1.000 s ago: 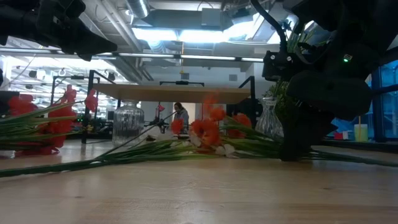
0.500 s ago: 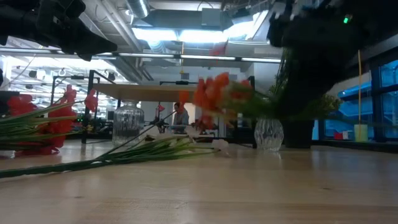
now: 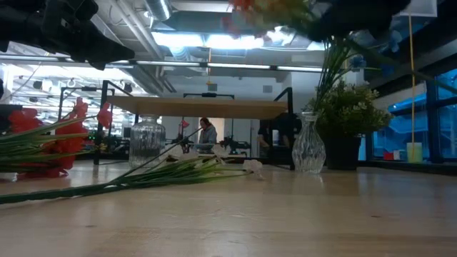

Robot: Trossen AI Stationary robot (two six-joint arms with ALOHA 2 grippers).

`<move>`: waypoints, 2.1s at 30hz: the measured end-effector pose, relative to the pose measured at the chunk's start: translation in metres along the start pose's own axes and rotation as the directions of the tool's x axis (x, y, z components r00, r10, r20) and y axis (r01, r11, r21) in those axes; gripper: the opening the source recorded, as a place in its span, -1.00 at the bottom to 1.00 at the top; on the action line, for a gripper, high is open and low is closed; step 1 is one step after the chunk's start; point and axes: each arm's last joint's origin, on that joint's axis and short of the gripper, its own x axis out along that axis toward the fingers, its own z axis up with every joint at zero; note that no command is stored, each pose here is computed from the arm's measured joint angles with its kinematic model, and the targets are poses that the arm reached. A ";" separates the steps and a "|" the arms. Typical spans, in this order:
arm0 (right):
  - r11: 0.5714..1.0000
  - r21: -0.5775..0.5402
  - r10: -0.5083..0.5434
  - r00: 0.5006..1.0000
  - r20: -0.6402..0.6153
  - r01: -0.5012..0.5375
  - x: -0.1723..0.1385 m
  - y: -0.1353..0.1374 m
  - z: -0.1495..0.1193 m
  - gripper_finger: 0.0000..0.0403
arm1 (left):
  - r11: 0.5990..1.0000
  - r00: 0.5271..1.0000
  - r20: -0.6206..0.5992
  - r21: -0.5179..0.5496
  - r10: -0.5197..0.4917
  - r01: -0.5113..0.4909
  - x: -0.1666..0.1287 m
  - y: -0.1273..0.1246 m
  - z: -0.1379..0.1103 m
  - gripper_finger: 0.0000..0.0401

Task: Pick and place flowers into a vace then onto a shelf
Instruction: Put the orange flowers into the right transparent vase

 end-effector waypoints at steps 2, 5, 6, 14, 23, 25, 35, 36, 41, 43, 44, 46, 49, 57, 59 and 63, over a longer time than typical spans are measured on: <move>1.000 -0.025 0.004 0.999 0.051 -0.002 -0.004 0.002 0.006 -0.96 | 1.000 1.000 0.000 0.000 0.000 0.000 0.000 0.000 0.000 -0.98; 0.997 -0.070 0.018 0.994 0.108 -0.010 -0.005 0.005 0.014 -0.96 | 1.000 1.000 0.000 0.000 0.000 0.000 0.000 0.000 0.000 -0.98; 0.996 -0.086 0.024 0.992 0.123 -0.013 -0.006 0.006 0.016 -0.96 | 1.000 1.000 0.000 0.000 0.000 0.000 0.000 0.000 0.000 -0.98; 0.996 -0.072 -0.031 0.962 0.270 0.053 -0.002 0.005 0.011 -0.96 | 1.000 1.000 0.000 0.000 0.000 0.000 0.000 0.000 0.000 -0.98; 0.995 -0.077 -0.023 0.882 0.471 0.067 0.000 -0.009 0.005 -0.96 | 1.000 1.000 0.001 0.000 0.000 0.000 0.000 0.000 0.000 -0.98; 0.996 -0.056 -0.037 0.865 0.500 0.076 0.001 -0.015 0.004 -0.96 | 1.000 1.000 0.001 0.000 0.000 0.000 0.000 0.000 0.000 -0.98; 0.986 -0.084 -0.071 0.821 0.566 0.143 0.039 -0.032 0.007 -0.96 | 1.000 1.000 0.002 0.018 0.000 0.000 0.000 0.000 0.000 -0.98; 0.984 -0.077 -0.086 0.811 0.578 0.159 0.042 -0.033 0.010 -0.96 | 1.000 1.000 0.002 0.018 0.000 0.000 0.000 0.000 0.000 -0.98; 0.970 -0.086 -0.135 0.801 0.583 0.226 0.057 -0.038 0.009 -0.96 | 1.000 1.000 0.002 0.018 0.000 0.000 0.000 0.000 0.000 -0.98; 0.959 -0.101 -0.160 0.800 0.579 0.265 0.063 -0.040 0.007 -0.96 | 1.000 1.000 0.002 0.018 0.000 0.000 0.000 0.000 0.000 -0.98; 0.957 -0.093 -0.172 0.795 0.582 0.276 0.065 -0.041 0.007 -0.96 | 1.000 1.000 0.002 0.017 0.000 0.000 0.000 0.000 0.000 -0.98; 0.948 -0.103 -0.187 0.785 0.591 0.303 0.067 -0.043 0.007 -0.96 | 1.000 1.000 0.002 0.006 0.000 0.000 0.000 0.000 0.000 -0.98; 0.937 -0.102 -0.206 0.763 0.613 0.335 0.069 -0.045 0.008 -0.96 | 1.000 1.000 0.002 -0.009 0.000 0.000 0.000 0.000 0.000 -0.98; 0.904 -0.098 -0.267 0.728 0.631 0.416 0.071 -0.053 0.012 -0.96 | 1.000 1.000 0.002 -0.030 0.000 0.000 0.000 0.000 0.000 -0.98; 0.898 -0.093 -0.284 0.726 0.626 0.431 0.072 -0.055 0.012 -0.96 | 1.000 1.000 0.001 -0.029 0.000 0.000 0.000 0.000 0.000 -0.98; 0.888 -0.085 -0.307 0.720 0.622 0.451 0.076 -0.060 0.014 -0.96 | 1.000 1.000 0.001 -0.027 0.000 0.000 0.000 0.000 0.000 -0.98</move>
